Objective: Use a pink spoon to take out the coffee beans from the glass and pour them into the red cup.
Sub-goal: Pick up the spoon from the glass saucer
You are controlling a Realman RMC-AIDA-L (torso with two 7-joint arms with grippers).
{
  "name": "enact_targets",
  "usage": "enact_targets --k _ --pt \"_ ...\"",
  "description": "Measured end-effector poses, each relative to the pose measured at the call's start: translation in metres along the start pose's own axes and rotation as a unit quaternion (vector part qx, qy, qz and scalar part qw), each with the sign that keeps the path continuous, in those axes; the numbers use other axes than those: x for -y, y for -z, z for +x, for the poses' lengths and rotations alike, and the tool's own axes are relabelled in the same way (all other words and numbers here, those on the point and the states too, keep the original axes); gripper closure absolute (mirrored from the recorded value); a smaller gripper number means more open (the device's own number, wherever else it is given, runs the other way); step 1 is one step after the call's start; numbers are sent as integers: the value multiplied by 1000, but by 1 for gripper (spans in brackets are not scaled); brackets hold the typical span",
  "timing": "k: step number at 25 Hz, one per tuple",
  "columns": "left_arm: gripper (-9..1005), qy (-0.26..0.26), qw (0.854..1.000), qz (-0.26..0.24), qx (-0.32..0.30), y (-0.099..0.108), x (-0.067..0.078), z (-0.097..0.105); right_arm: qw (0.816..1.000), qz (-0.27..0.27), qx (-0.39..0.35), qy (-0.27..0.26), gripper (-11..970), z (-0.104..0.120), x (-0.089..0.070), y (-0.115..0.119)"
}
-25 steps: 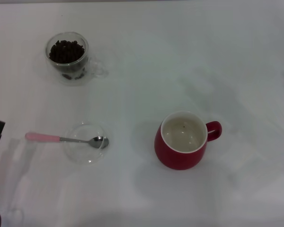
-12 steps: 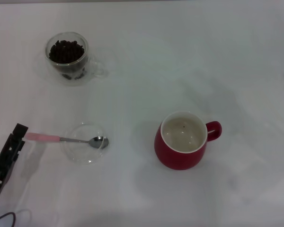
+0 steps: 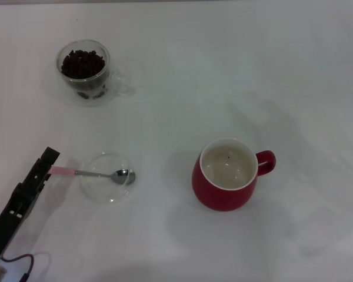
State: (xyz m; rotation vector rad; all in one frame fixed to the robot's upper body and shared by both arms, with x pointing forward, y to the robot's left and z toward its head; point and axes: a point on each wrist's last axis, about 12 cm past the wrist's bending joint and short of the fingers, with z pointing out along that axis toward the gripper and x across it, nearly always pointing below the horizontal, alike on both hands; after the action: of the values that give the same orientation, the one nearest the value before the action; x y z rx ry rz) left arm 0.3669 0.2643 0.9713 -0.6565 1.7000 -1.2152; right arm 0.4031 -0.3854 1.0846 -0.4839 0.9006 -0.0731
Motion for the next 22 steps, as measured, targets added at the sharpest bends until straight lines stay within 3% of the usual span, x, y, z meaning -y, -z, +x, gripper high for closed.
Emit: enact_targets --k 22 --pt "209 -19 999 0 -31 -15 0 1 1000 4 -4 -3 242 0 -4 2"
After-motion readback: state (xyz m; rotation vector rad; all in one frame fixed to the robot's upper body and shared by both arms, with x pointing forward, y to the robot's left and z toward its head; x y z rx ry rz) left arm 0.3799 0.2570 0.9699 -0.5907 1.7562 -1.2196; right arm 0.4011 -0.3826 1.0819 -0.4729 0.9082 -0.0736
